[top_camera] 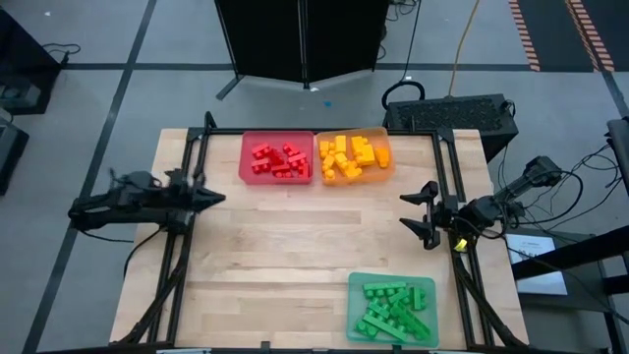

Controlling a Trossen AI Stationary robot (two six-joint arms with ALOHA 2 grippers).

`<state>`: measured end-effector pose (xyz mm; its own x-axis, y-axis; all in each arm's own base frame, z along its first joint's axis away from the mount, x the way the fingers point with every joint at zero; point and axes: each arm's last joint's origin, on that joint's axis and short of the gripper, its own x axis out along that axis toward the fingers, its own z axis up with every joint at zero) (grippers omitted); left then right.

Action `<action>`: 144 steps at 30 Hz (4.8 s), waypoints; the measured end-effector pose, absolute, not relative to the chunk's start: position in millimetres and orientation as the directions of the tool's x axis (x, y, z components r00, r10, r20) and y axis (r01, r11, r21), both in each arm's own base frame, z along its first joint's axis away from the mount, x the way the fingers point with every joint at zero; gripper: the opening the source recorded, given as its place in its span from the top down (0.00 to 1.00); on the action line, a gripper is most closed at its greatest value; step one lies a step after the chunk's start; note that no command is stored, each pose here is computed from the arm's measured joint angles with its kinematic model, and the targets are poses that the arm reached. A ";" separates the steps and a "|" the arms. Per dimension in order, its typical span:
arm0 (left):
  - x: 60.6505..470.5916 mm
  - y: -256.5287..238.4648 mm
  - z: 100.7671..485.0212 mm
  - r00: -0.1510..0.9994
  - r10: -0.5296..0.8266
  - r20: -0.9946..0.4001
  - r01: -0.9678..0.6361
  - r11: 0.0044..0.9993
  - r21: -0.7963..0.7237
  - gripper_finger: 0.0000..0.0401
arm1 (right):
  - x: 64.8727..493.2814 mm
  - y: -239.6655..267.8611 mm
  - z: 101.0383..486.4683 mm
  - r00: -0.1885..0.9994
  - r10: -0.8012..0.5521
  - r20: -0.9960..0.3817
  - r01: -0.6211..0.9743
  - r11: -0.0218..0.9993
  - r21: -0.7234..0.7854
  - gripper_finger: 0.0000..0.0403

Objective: Sort blocks
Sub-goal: Return to Home Position

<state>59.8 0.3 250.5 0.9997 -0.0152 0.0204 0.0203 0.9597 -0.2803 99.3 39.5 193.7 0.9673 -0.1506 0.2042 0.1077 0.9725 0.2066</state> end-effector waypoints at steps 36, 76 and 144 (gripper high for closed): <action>97.9 -8.2 167.7 0.985 -0.171 0.009 0.156 0.880 -0.448 1.00 | 91.8 61.1 177.0 0.772 0.631 0.074 -0.635 0.771 0.053 0.21; 98.3 -8.0 167.1 0.986 -0.166 0.001 0.149 0.882 -0.447 1.00 | 86.2 49.0 167.9 0.877 0.480 -0.001 -0.475 0.868 0.145 0.21; 98.3 -8.1 167.1 0.986 -0.167 0.002 0.150 0.882 -0.447 1.00 | 86.2 49.0 167.7 0.878 0.478 -0.003 -0.473 0.869 0.145 0.21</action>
<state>98.3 -8.1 167.1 0.9860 -0.1669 0.0015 0.1500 0.8818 -0.4472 86.2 49.0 167.7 0.8781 0.4785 -0.0032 -0.4731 0.8691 0.1446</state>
